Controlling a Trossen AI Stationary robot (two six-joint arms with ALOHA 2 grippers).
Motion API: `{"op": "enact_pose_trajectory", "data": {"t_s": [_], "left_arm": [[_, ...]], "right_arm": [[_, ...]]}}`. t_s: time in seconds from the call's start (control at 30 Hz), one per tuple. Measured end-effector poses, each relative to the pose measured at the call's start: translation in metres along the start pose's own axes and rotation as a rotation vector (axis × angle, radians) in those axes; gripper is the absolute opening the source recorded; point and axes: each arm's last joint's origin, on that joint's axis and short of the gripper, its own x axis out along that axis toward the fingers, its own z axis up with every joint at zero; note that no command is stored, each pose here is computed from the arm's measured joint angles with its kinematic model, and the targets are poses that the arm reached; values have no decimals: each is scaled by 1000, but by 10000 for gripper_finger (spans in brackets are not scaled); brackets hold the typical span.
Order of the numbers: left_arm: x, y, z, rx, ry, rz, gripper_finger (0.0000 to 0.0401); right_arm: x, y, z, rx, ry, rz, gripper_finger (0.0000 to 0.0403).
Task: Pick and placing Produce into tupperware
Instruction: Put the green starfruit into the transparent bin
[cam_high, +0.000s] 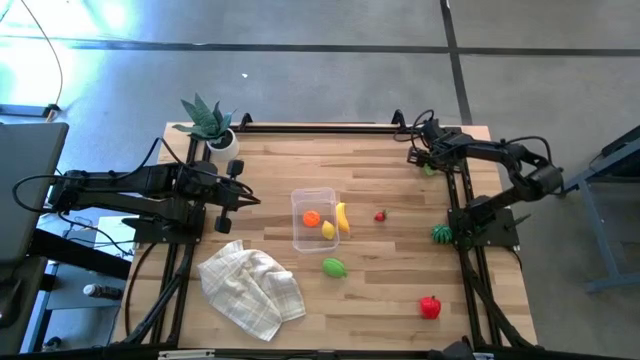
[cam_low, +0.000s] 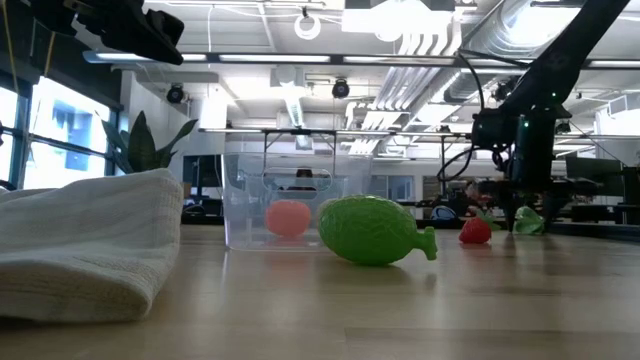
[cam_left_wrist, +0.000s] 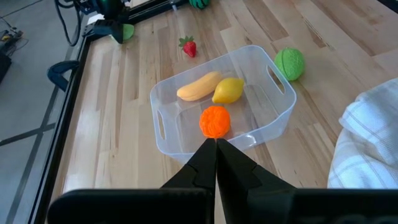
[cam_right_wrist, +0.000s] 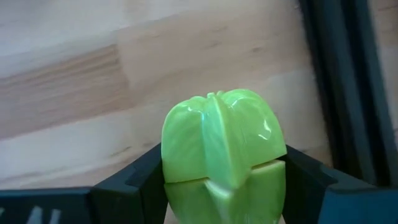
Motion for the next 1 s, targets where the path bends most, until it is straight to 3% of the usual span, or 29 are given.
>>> {"op": "enact_pose_trajectory", "data": {"t_s": [0.63,0.83,1.0], "left_arm": [[0,0,0,0,0,0,3],[0,0,0,0,0,0,3],[0,0,0,0,0,0,3]], "right_arm": [[-39,16,-14,-90,-90,136,212],[-82,39,-13,-215,-165,258,212],[-141,69,-10,-379,-279,423,212]]}}
